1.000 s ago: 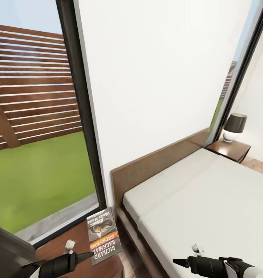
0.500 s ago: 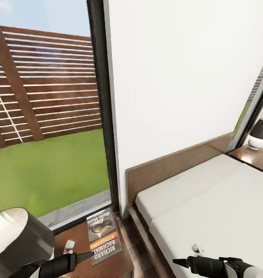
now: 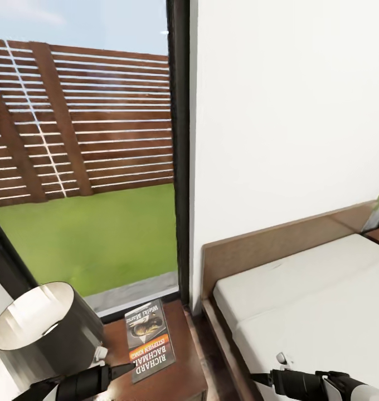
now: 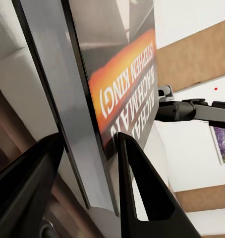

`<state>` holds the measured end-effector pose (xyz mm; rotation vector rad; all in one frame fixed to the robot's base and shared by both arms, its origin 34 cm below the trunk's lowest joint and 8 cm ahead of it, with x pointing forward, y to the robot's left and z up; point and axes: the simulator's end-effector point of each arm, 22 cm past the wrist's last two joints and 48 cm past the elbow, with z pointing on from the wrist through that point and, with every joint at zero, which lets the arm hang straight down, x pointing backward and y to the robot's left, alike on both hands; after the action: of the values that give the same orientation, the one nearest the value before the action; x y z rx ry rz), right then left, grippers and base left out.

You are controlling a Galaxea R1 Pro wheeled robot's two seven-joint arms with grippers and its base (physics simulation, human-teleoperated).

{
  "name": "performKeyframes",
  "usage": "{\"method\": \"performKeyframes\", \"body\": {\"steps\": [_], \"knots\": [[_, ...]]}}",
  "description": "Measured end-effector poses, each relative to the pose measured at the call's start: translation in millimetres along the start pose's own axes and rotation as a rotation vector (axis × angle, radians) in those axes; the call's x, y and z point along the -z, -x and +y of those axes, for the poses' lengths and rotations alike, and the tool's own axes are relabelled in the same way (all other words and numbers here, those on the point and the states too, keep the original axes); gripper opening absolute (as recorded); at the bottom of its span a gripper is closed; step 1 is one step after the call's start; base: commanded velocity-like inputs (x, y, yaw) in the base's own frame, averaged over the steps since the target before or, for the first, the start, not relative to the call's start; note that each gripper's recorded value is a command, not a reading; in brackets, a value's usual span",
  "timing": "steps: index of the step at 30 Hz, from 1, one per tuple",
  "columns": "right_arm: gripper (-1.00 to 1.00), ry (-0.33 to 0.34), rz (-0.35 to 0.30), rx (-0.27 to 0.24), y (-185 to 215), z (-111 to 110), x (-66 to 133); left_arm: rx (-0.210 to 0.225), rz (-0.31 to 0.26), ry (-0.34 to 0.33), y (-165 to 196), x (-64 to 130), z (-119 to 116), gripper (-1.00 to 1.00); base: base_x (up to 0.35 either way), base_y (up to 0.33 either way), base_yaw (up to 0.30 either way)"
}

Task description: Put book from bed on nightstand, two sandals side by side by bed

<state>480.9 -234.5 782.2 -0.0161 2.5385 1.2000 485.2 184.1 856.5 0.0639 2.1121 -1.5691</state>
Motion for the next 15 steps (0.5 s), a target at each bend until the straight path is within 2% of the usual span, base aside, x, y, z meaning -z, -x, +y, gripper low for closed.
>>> {"method": "performKeyframes", "body": {"steps": [11, 15], "knots": [[1.0, 0.001, 0.0, 0.0, 0.0, 0.1, 0.2, -0.001, 0.0, 0.0, 0.2, 0.0, 0.0, -1.0, 0.002, -0.001, 0.284], [1.0, 0.001, -0.001, 0.0, 0.0, 0.4, 0.2, -0.001, 0.001, 0.0, 0.0, 0.2, -0.2, -1.0, 0.139, -0.073, 0.284]]}}
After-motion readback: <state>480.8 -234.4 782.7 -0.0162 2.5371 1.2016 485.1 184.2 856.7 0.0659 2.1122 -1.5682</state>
